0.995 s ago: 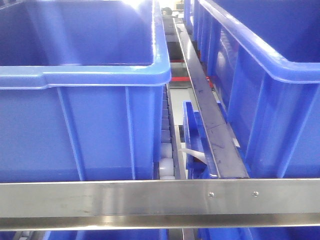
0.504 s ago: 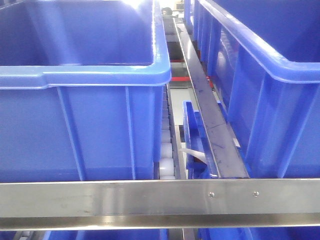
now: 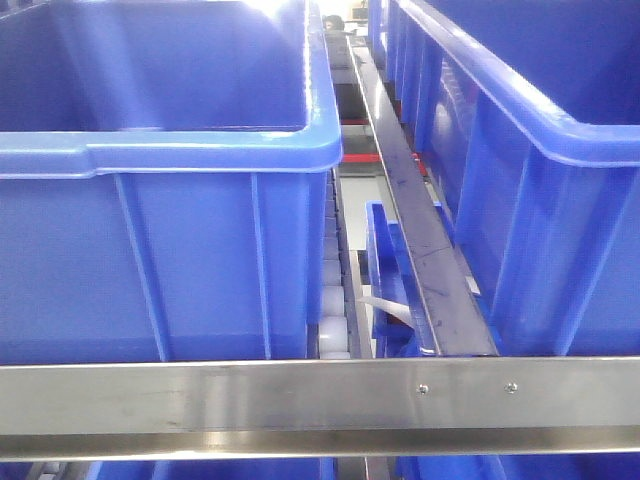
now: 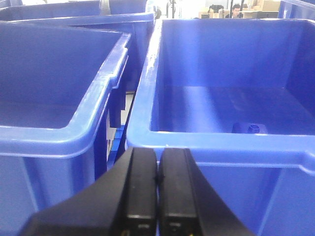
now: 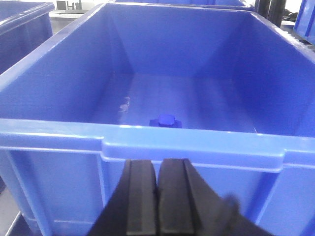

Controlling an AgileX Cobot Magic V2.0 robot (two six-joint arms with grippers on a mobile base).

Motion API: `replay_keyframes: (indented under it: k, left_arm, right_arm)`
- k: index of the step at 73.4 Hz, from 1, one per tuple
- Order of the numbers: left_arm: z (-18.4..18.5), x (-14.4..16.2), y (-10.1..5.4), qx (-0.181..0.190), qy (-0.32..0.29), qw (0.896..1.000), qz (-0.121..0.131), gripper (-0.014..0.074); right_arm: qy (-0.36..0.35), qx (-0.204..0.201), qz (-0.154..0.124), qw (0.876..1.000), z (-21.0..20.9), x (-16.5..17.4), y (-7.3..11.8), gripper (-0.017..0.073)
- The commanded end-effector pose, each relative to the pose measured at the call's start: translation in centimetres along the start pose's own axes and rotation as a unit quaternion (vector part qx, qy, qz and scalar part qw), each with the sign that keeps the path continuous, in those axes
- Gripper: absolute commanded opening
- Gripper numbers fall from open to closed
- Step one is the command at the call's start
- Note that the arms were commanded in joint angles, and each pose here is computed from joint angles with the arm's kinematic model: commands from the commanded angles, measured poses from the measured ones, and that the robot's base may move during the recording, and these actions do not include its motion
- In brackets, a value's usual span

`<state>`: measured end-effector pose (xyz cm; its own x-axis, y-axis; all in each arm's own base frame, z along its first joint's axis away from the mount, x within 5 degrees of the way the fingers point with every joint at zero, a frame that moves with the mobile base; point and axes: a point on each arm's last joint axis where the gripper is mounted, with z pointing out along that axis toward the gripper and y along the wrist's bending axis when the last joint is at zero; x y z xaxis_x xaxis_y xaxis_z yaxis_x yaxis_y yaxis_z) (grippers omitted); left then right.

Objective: Pick and sort blue part to right shelf

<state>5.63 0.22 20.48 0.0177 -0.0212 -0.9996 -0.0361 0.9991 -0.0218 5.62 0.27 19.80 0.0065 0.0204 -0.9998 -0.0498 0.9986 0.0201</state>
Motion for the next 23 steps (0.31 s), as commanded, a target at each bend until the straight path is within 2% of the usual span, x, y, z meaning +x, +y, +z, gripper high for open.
replay_keyframes:
  k: [1, 23]
  left_arm:
    - [-0.13, -0.07, -0.02, 0.002, -0.041, 0.999, -0.007, 0.0132]
    - [-0.13, -0.07, -0.02, 0.002, -0.041, 0.999, -0.007, 0.0132]
  right_arm:
    - [-0.069, 0.000, -0.001, 0.998, -0.28, -1.71, 0.04, 0.0036]
    - [-0.069, 0.000, -0.001, 0.998, -0.28, -1.71, 0.04, 0.0036]
